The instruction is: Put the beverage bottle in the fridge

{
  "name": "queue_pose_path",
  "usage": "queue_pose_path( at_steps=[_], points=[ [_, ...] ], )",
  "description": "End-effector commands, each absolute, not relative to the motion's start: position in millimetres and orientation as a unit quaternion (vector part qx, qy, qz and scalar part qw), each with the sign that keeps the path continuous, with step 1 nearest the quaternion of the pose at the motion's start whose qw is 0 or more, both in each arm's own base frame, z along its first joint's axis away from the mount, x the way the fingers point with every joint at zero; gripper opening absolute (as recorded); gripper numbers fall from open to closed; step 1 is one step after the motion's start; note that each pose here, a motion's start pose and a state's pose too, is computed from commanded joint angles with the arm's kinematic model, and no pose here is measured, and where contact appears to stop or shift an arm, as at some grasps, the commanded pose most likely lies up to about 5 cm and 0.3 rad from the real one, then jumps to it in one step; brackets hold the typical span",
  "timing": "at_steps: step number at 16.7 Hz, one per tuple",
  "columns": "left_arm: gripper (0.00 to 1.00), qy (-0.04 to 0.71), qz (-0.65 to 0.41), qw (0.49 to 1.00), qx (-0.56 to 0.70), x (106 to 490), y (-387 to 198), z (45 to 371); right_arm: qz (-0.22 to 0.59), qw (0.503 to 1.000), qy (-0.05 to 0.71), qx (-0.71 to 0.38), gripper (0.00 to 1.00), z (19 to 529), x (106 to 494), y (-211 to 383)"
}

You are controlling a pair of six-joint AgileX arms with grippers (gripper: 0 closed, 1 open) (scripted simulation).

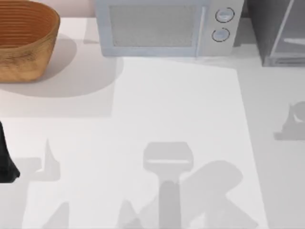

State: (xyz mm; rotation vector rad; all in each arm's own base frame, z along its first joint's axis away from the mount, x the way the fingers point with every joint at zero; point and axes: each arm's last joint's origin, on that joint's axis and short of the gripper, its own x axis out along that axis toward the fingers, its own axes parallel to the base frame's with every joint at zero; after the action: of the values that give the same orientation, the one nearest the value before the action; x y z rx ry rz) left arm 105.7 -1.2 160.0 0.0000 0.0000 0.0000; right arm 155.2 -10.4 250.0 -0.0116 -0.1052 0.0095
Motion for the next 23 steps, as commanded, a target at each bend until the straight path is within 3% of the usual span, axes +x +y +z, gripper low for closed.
queue_pose_path(
  at_steps=[5,9,12,16,23],
  points=[
    [1.0,0.0,0.0,1.0,0.0,106,-1,160,-0.002,1.0,-0.019,-0.008,0.01,256,255,-36],
    [1.0,0.0,0.0,1.0,0.0,106,-1,160,-0.001,1.0,0.008,-0.003,0.01,211,336,-65],
    [1.0,0.0,0.0,1.0,0.0,106,-1,160,0.001,1.0,0.012,0.0,0.01,171,375,-85],
    [1.0,0.0,0.0,1.0,0.0,106,-1,160,0.003,1.0,0.004,0.0,0.01,136,401,-101],
    [1.0,0.0,0.0,1.0,0.0,106,-1,160,0.005,1.0,0.004,0.002,0.01,129,404,-101]
  ],
)
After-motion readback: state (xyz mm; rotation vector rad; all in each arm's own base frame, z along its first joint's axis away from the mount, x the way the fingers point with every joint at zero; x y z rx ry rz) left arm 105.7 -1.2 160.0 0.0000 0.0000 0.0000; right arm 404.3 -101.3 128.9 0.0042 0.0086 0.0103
